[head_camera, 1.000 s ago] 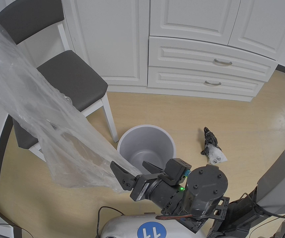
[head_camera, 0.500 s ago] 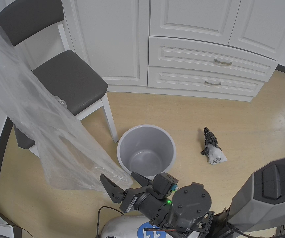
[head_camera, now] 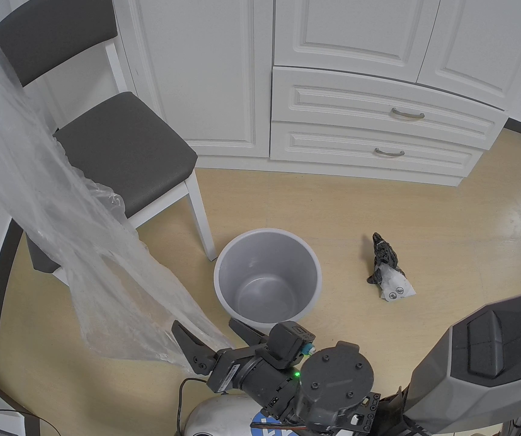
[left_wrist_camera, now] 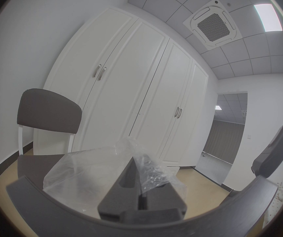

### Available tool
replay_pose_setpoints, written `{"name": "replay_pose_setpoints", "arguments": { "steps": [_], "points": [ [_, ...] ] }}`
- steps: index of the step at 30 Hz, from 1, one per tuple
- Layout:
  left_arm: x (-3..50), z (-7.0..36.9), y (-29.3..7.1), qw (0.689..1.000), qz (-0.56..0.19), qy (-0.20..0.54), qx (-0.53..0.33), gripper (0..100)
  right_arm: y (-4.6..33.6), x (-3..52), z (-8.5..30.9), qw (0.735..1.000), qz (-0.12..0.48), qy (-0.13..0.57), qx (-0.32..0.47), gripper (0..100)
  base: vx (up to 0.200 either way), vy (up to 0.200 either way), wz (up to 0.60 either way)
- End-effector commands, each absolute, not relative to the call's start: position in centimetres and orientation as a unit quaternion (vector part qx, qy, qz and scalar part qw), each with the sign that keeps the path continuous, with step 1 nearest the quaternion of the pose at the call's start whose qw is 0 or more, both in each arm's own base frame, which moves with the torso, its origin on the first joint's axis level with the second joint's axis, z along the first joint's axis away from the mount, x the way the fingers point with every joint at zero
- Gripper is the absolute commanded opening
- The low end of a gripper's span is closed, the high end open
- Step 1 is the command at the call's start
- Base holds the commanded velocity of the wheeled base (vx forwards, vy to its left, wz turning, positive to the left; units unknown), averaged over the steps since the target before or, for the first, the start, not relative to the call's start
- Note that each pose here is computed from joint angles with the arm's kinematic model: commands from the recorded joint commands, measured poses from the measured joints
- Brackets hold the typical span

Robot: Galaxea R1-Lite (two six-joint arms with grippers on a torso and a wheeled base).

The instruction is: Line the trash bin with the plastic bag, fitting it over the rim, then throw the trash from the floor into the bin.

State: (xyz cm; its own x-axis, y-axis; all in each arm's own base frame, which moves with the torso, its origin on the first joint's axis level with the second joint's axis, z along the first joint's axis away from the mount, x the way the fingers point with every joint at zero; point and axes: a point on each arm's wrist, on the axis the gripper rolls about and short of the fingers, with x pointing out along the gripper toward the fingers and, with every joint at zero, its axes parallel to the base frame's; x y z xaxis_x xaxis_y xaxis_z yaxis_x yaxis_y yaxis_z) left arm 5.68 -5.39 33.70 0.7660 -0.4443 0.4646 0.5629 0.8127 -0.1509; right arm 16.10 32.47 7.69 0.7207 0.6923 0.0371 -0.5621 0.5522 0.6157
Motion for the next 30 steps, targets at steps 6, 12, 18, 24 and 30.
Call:
{"name": "replay_pose_setpoints", "arguments": {
  "steps": [6, 12, 18, 24, 30],
  "points": [
    [5.8, 33.6, -5.6, 0.93, -0.272, -0.206, -0.141, 0, 33.2, 16.0, 7.5, 0.873, 0.36, 0.098, 0.316, 100, 0.0, 0.0, 0.0],
    [5.8, 33.8, -5.5, 0.927, -0.271, -0.213, -0.145, 0, 33.3, 16.3, 6.8, 0.876, 0.354, 0.102, 0.311, 100, 0.0, 0.0, 0.0],
    [5.8, 33.8, -5.5, 0.926, -0.271, -0.217, -0.147, 0, 33.6, 16.8, 5.6, 0.881, 0.348, 0.11, 0.302, 100, 0.0, 0.0, 0.0],
    [5.8, 33.8, -5.5, 0.927, -0.27, -0.217, -0.147, 0, 33.5, 17.2, 5.7, 0.882, 0.343, 0.105, 0.305, 100, 0.0, 0.0, 0.0],
    [5.6, 33.8, -5.3, 0.925, -0.27, -0.22, -0.148, 0, 33.7, 17.9, 4.9, 0.889, 0.328, 0.104, 0.302, 100, 0.0, 0.0, 0.0]
  ]
}}
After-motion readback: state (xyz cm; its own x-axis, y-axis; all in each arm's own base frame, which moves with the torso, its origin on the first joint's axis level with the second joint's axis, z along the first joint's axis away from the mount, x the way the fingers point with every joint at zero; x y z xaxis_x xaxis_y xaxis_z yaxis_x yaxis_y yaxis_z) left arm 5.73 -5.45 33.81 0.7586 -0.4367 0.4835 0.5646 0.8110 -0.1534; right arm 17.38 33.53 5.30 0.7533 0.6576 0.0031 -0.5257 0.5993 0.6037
